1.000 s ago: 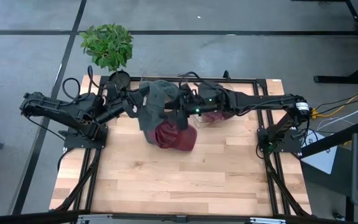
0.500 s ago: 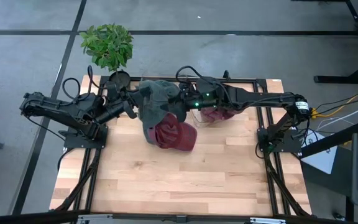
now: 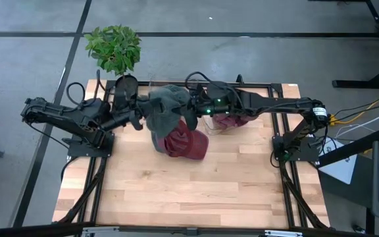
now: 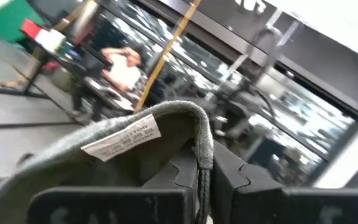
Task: Pick & Place hat
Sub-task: Put the bottom black cap into the left transparent bin
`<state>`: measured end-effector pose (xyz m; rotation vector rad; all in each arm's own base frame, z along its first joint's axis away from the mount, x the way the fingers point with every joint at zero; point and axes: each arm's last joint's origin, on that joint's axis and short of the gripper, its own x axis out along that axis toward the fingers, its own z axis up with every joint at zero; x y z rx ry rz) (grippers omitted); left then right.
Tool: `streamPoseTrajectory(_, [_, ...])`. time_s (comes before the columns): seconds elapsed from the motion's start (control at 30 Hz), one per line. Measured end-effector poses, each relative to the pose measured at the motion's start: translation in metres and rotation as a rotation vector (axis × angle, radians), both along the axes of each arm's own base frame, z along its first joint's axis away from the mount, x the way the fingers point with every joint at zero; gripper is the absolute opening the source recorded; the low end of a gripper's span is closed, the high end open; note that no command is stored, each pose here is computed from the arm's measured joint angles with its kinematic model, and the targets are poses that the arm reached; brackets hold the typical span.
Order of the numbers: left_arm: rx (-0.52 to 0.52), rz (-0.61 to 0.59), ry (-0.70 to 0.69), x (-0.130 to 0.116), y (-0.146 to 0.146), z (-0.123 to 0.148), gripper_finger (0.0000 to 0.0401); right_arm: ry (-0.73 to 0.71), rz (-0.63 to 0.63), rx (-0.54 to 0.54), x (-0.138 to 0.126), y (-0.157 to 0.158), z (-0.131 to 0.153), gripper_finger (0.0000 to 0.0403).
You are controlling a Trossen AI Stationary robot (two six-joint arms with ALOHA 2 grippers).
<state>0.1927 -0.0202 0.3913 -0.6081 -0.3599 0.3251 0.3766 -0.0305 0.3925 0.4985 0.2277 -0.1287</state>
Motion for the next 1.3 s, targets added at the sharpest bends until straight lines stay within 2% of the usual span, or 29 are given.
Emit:
streamPoseTrajectory(0.2, [-0.014,-0.118,0.085,0.003,-0.006,-0.01,0.0032,0.1,0.018,-0.078,-0.003,-0.001,-0.009,0.0021])
streamPoseTrajectory(0.43, [-0.124,-0.287,0.206,0.003,-0.018,-0.025,0.0105,0.269,0.1,-0.242,-0.009,0.0,-0.023,0.0022])
streamPoseTrajectory(0.6, [-0.221,-0.417,0.192,0.003,-0.023,-0.026,0.0151,0.375,0.188,-0.361,-0.014,0.003,-0.031,0.0027])
streamPoseTrajectory(0.7, [-0.269,-0.521,0.158,0.003,-0.025,-0.022,0.0167,0.393,0.217,-0.413,-0.015,0.004,-0.033,0.0023])
streamPoseTrajectory(0.83, [-0.249,-0.636,0.094,0.002,-0.028,-0.015,0.0176,0.378,0.263,-0.441,-0.014,0.004,-0.032,0.0027])
streamPoseTrajectory(0.93, [-0.21,-0.576,0.087,0.002,-0.026,-0.014,0.0178,0.34,0.324,-0.459,-0.013,0.006,-0.03,0.0029])
streamPoseTrajectory(1.13, [-0.146,-0.281,0.111,0.005,-0.008,-0.017,0.0178,0.282,0.407,-0.474,-0.012,0.009,-0.028,0.0025])
streamPoseTrajectory(1.23, [-0.18,-0.186,0.105,0.006,0.004,-0.018,0.0178,0.279,0.416,-0.491,-0.012,0.011,-0.028,0.003])
streamPoseTrajectory(1.3, [-0.237,-0.199,0.122,0.008,0.011,-0.022,0.0178,0.269,0.416,-0.496,-0.011,0.011,-0.027,0.0031])
